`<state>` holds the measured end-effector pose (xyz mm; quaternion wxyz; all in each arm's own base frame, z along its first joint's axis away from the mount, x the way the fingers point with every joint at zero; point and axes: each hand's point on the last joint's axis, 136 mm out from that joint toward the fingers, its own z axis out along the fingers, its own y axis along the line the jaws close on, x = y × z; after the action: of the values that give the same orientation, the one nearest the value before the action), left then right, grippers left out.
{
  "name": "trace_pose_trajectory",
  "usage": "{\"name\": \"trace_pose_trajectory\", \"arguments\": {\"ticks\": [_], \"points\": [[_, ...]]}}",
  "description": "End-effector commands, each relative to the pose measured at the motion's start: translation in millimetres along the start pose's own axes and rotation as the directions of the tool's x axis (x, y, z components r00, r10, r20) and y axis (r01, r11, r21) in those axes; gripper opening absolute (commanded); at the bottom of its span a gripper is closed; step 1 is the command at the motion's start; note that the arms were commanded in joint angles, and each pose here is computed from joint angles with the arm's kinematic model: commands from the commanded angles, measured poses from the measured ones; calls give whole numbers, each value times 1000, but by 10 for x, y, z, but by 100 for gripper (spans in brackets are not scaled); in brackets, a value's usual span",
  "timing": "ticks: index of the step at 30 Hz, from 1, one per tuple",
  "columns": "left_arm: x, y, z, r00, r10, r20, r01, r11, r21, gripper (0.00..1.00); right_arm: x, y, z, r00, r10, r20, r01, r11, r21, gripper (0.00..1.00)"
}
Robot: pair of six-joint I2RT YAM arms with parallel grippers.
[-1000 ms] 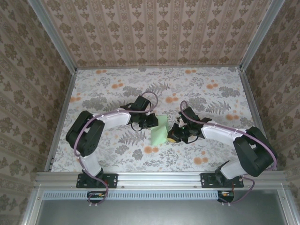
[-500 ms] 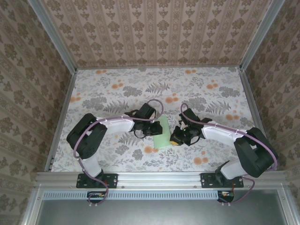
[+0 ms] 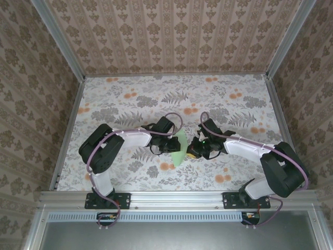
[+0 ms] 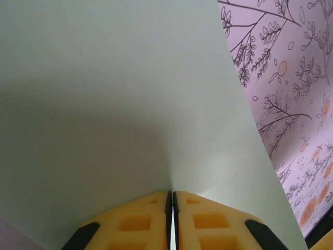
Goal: Fold a paper plane with a square sheet of paper (pick it up from the middle)
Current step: Third fold the triangle at the center of the table.
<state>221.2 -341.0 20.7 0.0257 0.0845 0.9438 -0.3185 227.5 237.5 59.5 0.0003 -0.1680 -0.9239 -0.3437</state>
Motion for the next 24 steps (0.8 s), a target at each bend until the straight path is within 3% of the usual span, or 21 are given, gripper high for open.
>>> {"name": "trace_pose_trajectory", "arguments": {"ticks": [1,9,24], "points": [[-54,-52,-5,1000,0,-1,0,1000,1,13,-112,158,36,999,8,33,-8,1000,-24,6],[-408,-113,-419,991,-24,131,15,998,63,17,-161,50,187,999,17,36,-18,999,44,6],[-418,397,-156,991,-120,62,122,992,-33,11,-210,286,423,1000,-16,23,18,998,-58,6]]}}
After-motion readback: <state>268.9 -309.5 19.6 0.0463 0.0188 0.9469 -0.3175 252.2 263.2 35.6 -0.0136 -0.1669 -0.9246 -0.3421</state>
